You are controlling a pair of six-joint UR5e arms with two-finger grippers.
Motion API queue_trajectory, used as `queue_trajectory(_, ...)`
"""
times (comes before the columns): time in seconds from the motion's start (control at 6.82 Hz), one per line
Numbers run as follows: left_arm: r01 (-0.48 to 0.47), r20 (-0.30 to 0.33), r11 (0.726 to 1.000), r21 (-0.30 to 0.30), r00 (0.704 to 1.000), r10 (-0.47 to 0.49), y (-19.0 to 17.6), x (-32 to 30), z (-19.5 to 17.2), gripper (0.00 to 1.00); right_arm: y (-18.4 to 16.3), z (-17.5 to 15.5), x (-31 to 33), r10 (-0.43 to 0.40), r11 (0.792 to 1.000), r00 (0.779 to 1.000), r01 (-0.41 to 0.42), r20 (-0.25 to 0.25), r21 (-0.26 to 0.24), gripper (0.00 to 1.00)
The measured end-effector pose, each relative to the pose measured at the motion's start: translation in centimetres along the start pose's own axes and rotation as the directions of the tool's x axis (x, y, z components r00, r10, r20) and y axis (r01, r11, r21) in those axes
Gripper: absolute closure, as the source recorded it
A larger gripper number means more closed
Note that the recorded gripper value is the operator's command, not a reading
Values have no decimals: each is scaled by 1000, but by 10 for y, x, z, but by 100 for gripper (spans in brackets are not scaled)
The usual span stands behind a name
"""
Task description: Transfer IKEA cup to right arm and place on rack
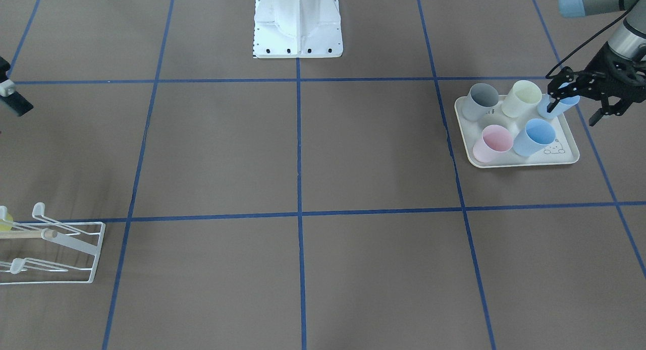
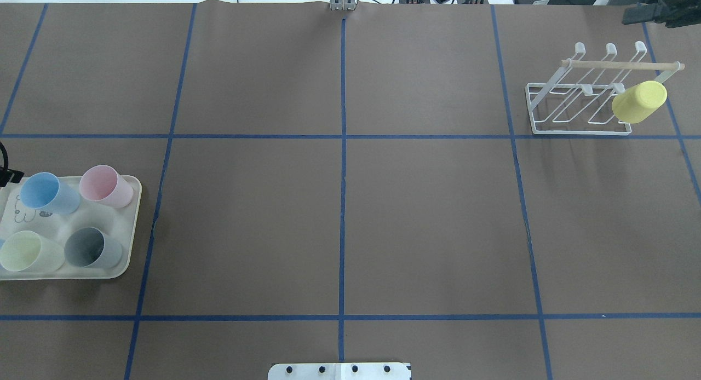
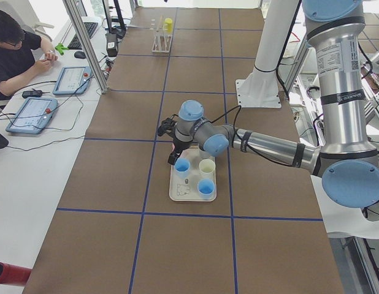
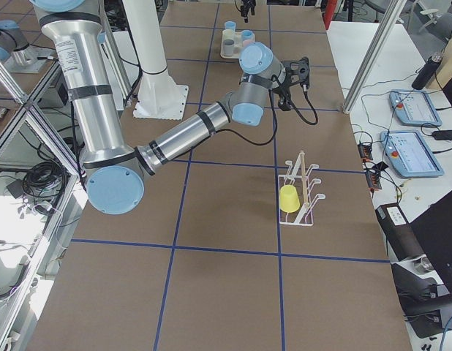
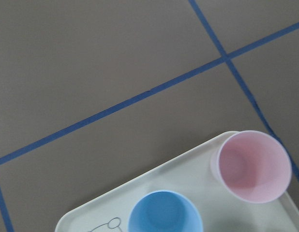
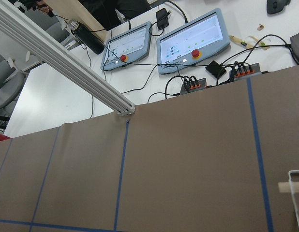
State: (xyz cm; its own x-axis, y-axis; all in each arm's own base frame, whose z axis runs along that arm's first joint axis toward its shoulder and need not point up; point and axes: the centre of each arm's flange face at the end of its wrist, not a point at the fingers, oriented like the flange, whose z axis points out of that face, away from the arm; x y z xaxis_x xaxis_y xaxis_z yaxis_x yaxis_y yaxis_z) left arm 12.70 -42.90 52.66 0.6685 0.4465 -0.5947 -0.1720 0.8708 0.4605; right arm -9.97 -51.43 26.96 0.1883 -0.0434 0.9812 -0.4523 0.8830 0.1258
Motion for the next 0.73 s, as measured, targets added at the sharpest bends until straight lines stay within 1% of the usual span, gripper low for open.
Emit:
queue_trajectory(0.15,-1,1,1000,-19,1000,1,2,-10,12,0,7,12,-11,18,1000,1000,-18,15,-26,1)
queue_trajectory(0.29,3,2,999,-32,1000,-2,0,-16,21,0,12,20,-14,24,999,1000,-23,19,-40,1)
queue_trajectory(0.59,23,0,998,-55,1000,-23,-8,-26,41,0,14,24,-16,25,999,999,-24,21,-48,1)
queue_trajectory(0.73,35,-11,997,-71,999,-36,-9,-30,50,0,15,24,-16,25,999,999,-24,21,-49,1)
